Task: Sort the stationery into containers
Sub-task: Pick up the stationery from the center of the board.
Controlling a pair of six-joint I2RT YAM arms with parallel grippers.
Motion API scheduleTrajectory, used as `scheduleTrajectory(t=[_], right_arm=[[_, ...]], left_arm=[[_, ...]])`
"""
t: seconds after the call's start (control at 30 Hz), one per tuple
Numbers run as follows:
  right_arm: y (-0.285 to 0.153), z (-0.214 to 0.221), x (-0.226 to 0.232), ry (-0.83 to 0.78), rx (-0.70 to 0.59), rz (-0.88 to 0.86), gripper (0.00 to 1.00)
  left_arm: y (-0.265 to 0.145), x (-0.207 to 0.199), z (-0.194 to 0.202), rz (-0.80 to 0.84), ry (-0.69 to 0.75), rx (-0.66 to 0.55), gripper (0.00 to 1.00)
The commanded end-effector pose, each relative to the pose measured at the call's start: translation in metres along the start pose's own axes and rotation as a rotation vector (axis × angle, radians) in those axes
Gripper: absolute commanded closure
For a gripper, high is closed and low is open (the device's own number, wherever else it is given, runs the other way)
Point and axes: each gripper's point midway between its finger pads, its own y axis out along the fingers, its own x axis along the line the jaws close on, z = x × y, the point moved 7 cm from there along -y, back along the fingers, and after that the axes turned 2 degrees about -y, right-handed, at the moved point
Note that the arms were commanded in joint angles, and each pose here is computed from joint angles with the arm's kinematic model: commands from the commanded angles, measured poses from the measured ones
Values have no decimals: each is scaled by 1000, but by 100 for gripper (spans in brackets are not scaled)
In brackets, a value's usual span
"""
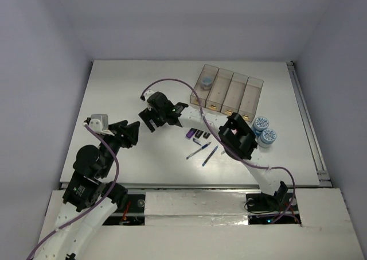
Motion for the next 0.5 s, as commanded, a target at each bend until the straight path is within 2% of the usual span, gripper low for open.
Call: scheduleTrajectory(t=[0.0, 0.2, 0.23, 0.27, 0.33, 0.4, 0.47], right_arm=[[-6, -32, -6, -9, -90, 47, 9], [3, -33, -3, 9, -99, 38, 17], [2, -34, -3, 9, -100, 39, 21], [2, -34, -3, 13, -102, 42, 29], [-3, -39, -5, 19, -121, 57, 35], [-7, -42, -7, 28, -144, 73, 49], [-20, -54, -11, 43, -193, 104, 54]], left_arm=[[-3, -5, -12, 22, -11, -49, 52], [-3, -5, -12, 26, -11, -48, 52], [-3, -5, -12, 28, -11, -48, 52], [-3, -6, -12, 30, -13, -48, 52], [-3, -6, -12, 33, -11, -47, 52], [-3, -6, -12, 35, -11, -48, 52], [-3, -6, -11, 38, -12, -44, 52]])
